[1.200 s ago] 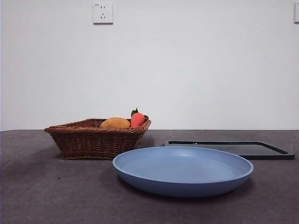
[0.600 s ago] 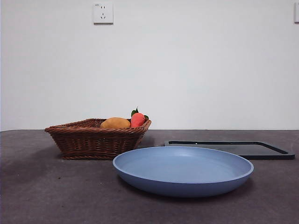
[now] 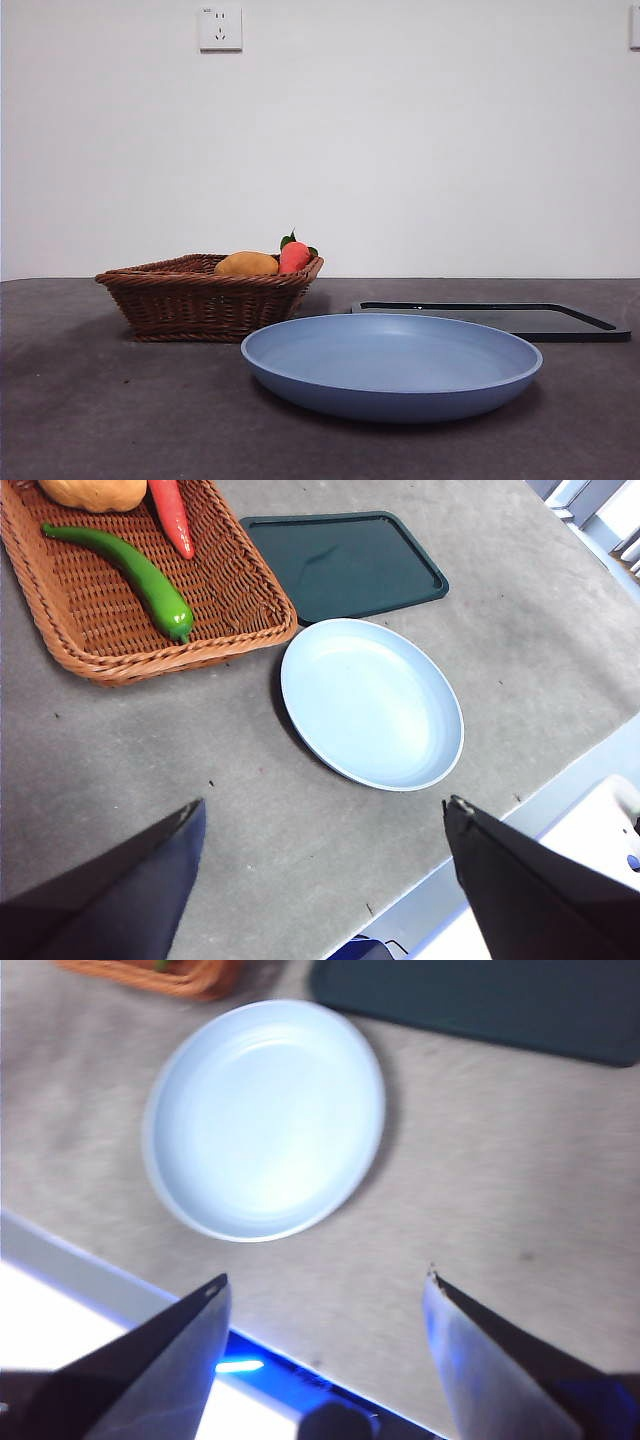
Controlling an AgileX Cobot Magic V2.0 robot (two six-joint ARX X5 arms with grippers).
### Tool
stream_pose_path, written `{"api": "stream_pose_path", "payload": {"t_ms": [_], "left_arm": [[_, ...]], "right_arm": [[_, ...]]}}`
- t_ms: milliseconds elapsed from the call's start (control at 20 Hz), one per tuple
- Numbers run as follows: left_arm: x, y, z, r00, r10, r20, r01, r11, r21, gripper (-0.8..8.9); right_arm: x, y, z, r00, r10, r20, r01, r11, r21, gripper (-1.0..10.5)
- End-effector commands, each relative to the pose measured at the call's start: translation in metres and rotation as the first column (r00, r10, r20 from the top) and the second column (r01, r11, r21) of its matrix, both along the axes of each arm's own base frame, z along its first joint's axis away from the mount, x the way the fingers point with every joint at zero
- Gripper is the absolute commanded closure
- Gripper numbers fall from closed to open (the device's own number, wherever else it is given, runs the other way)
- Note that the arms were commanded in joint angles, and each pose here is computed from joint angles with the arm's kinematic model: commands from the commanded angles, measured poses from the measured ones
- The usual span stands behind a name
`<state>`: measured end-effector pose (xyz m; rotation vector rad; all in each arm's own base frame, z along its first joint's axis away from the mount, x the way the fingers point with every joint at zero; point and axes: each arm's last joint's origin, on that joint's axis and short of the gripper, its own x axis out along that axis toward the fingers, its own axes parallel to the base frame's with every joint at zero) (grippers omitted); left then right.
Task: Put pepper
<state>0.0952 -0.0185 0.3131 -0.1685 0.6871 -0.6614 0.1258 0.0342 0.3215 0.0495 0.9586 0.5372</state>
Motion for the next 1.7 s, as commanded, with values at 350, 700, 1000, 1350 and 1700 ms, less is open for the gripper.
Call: {"api": "stream_pose_path", "payload": {"t_ms": [350, 700, 1000, 1350, 1700], "left_arm": [[0.001, -0.001, 0.007, 0.999, -0.021, 0.043, 0.022, 1.0, -0.02, 3.98], [0.001, -0.001, 0.007, 0.999, -0.02, 0.05, 0.021, 1.0, -0.02, 3.98], [0.001, -0.001, 0.007, 0.999, -0.019, 0.05, 0.02, 1.0, -0.02, 3.98], [0.001, -0.001, 0.007, 0.999, -0.016, 0.048, 0.017, 1.0, -0.02, 3.98], [0.001, -0.001, 0.007, 0.999, -0.015, 0.047, 0.016, 1.0, -0.02, 3.98]], "right_arm": [[0.07, 0.025, -0.024, 0.998, 0.022, -0.062, -0.02, 0.999, 0.032, 6.1], [0.133, 0.055, -0.089, 0.976, 0.065, -0.207, -0.067, 0.998, -0.006, 6.1], [0.155, 0.07, -0.134, 0.954, 0.066, -0.291, -0.094, 0.992, -0.081, 6.1], [0.162, 0.075, -0.157, 0.938, 0.071, -0.341, -0.107, 0.99, -0.088, 6.5], [0.162, 0.077, -0.161, 0.932, 0.074, -0.355, -0.113, 0.99, -0.09, 9.1]]}}
